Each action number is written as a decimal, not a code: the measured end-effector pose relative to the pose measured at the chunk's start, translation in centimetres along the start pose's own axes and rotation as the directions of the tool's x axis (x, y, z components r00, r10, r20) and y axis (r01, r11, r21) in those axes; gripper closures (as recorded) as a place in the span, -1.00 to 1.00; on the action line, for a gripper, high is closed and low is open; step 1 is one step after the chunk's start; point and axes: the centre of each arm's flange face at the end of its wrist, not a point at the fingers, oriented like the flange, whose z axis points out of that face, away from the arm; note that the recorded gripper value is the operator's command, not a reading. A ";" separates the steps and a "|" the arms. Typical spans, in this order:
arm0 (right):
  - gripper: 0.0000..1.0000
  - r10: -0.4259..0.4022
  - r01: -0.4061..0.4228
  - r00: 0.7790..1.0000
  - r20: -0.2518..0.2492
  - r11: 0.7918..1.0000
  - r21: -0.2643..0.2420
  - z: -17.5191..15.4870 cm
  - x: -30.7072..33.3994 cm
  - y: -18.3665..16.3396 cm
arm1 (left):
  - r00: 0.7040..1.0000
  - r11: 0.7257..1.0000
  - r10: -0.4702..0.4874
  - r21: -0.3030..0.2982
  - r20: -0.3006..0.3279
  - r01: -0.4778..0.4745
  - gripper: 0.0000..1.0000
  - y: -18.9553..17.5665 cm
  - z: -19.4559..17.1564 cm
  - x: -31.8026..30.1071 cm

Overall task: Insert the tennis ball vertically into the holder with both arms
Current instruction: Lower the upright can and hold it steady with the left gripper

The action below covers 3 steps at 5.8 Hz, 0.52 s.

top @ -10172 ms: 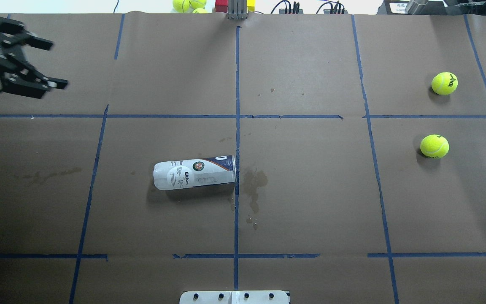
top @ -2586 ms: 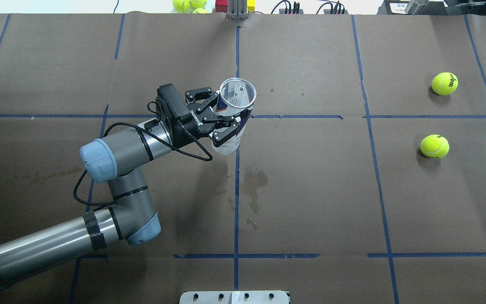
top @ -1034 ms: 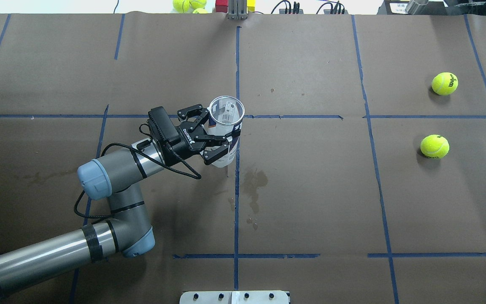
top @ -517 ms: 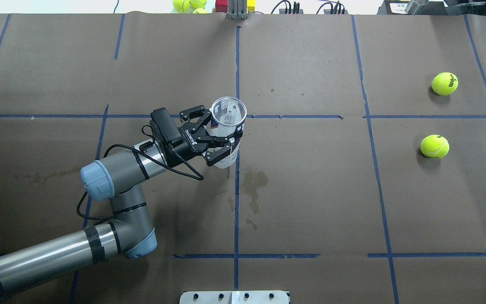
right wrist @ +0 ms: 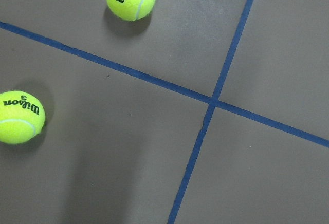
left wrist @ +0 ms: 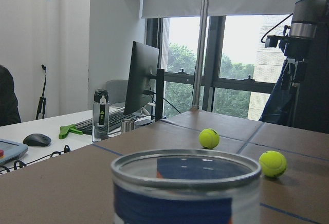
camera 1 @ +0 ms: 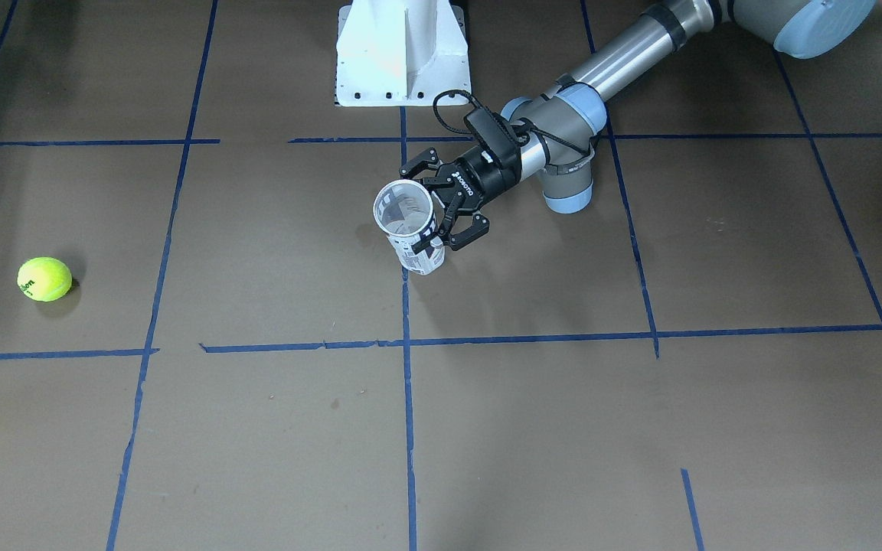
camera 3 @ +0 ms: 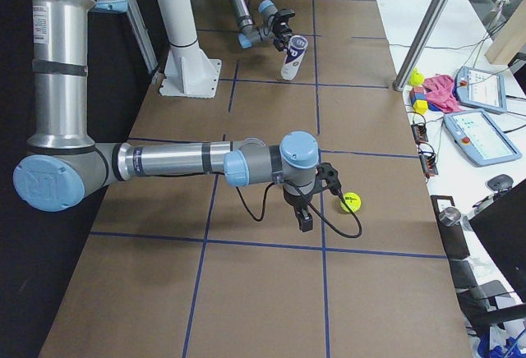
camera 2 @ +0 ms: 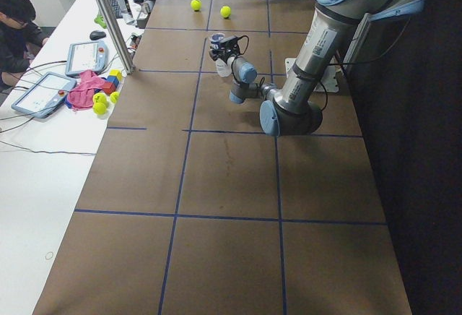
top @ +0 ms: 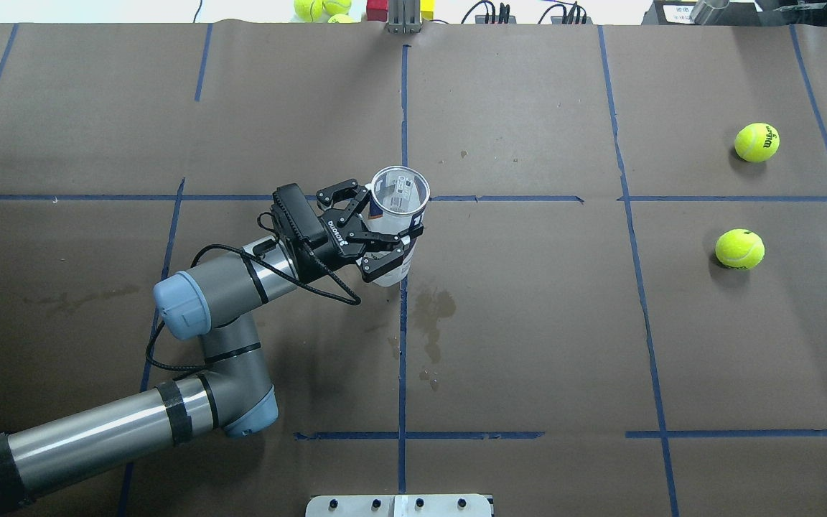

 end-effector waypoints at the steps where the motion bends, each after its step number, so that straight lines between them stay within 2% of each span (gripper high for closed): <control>1: -1.00 0.001 -0.001 1.000 0.000 1.000 -0.001 0.0 0.0 0.0 | 1.000 1.000 0.001 -0.002 0.001 -0.001 -0.69 0.1 -0.1 -0.1; 3: -1.00 0.001 -0.001 1.000 0.000 1.000 -0.001 0.1 0.1 -0.1 | 1.000 1.000 0.006 -0.009 0.005 -0.005 -0.74 0.4 -0.5 -0.4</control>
